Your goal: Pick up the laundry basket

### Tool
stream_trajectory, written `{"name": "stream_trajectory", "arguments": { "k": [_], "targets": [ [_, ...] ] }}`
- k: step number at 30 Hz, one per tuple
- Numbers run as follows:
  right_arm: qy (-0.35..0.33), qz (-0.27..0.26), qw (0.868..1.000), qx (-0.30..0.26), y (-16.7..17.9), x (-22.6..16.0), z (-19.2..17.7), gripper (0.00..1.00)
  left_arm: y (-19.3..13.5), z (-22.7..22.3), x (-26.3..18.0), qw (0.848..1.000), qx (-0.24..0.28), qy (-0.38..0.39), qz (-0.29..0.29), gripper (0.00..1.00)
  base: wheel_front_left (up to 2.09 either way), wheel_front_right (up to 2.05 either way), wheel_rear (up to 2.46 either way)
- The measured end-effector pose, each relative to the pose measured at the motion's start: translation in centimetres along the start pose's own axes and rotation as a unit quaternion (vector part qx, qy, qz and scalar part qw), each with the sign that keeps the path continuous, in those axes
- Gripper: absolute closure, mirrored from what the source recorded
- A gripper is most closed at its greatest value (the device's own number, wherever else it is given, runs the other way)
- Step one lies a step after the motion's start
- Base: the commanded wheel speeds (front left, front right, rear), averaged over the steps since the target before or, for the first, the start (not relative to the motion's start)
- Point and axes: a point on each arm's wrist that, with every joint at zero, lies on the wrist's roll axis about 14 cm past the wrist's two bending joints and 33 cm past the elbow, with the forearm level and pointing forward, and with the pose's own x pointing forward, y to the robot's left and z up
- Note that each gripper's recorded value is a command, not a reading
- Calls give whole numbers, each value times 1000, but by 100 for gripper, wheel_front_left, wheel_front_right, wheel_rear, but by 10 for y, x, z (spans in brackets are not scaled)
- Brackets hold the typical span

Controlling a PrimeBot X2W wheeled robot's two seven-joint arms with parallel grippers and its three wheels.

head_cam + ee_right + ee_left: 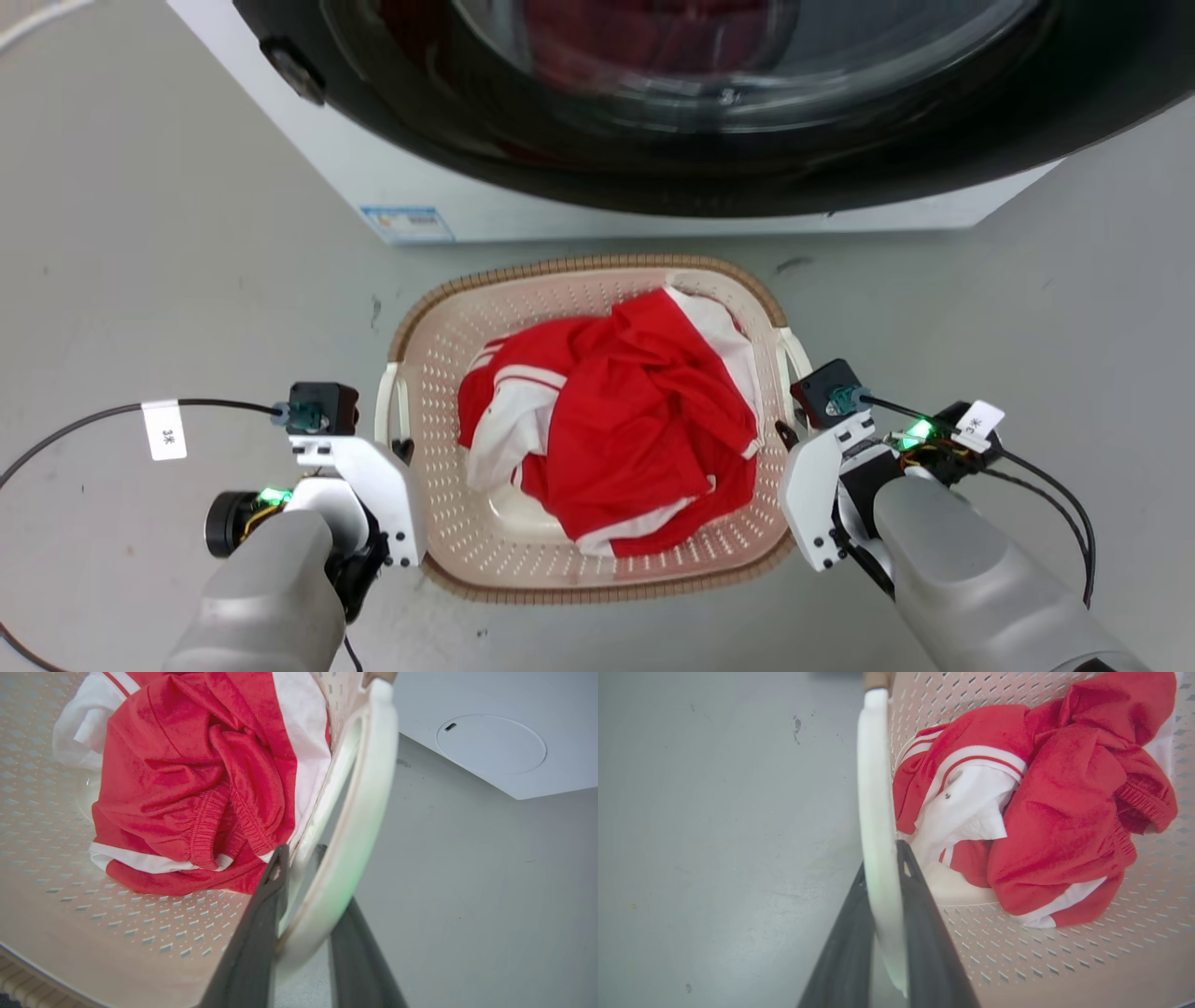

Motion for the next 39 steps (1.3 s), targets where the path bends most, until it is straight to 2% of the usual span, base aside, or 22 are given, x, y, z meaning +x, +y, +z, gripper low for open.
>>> {"name": "stream_trajectory", "arguments": {
  "k": [21, 39],
  "targets": [
    [12, -34, 999, 20, 16, -81, -10, 100, -32, 6, -63, 999, 33, 12, -34, 100, 0, 0, 0],
    [24, -47, 998, 34, 22, -117, -24, 100, -55, 4, -96, 997, 43, 16, -59, 100, 0, 0, 0]
  ]
}}
